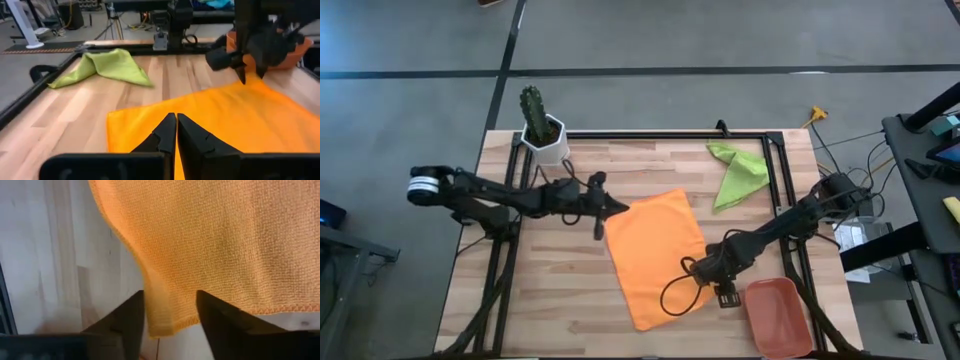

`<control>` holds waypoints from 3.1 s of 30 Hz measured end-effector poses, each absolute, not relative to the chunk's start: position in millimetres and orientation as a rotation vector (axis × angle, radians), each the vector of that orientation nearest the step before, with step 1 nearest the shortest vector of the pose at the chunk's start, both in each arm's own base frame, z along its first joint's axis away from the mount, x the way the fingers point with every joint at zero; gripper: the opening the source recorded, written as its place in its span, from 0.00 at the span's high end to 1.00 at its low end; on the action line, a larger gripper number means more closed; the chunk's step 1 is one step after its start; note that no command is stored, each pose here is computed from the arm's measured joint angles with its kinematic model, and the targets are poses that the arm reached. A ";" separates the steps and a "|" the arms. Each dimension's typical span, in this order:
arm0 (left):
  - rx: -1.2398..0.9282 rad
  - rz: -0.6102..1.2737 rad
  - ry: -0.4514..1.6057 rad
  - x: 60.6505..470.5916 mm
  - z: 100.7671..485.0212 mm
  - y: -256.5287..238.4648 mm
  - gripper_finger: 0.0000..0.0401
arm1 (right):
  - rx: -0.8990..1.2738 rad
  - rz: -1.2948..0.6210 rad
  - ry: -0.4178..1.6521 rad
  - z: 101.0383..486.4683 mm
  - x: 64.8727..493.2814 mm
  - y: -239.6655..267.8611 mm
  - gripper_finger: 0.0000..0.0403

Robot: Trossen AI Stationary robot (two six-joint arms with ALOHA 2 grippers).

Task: Roll microfiber towels into tight, uniform cylinder then place into a basket
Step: Fold the orange microfiber cloth

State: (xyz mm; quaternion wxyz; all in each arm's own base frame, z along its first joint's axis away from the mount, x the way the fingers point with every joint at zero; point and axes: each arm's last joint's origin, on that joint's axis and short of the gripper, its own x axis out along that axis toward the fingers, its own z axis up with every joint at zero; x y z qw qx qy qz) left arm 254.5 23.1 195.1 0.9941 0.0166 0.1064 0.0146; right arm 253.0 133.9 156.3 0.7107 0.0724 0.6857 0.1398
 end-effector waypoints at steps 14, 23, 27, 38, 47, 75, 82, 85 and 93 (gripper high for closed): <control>-0.137 -0.035 0.549 253.6 158.5 18.9 1.00 | 0.200 0.344 1.625 184.6 254.8 137.9 0.43; -0.137 0.020 0.685 263.6 126.0 21.5 1.00 | -0.020 0.201 1.498 205.5 262.4 133.5 0.44; -0.110 0.122 0.749 268.0 119.7 27.6 1.00 | -0.107 0.159 1.455 206.7 264.6 131.6 0.44; 0.149 0.618 0.819 266.2 130.7 46.9 1.00 | -0.112 0.200 1.468 189.3 256.5 137.3 0.44; 0.254 0.710 0.777 271.3 148.5 45.0 1.00 | -0.101 0.230 1.470 188.4 243.7 156.0 0.44; 0.282 -0.351 0.566 293.0 157.5 -203.9 0.88 | -0.347 0.126 1.278 155.4 209.1 202.3 0.57; 0.417 -0.379 0.785 313.9 144.9 -232.4 0.68 | -0.350 0.076 1.312 140.9 210.1 204.8 0.55; 0.398 -0.413 0.794 311.1 149.3 -242.3 0.64 | -0.349 0.058 1.317 137.3 210.8 205.1 0.54; 0.332 -0.412 0.736 313.4 139.7 -256.8 0.63 | -0.361 0.032 1.288 138.0 211.8 204.5 0.54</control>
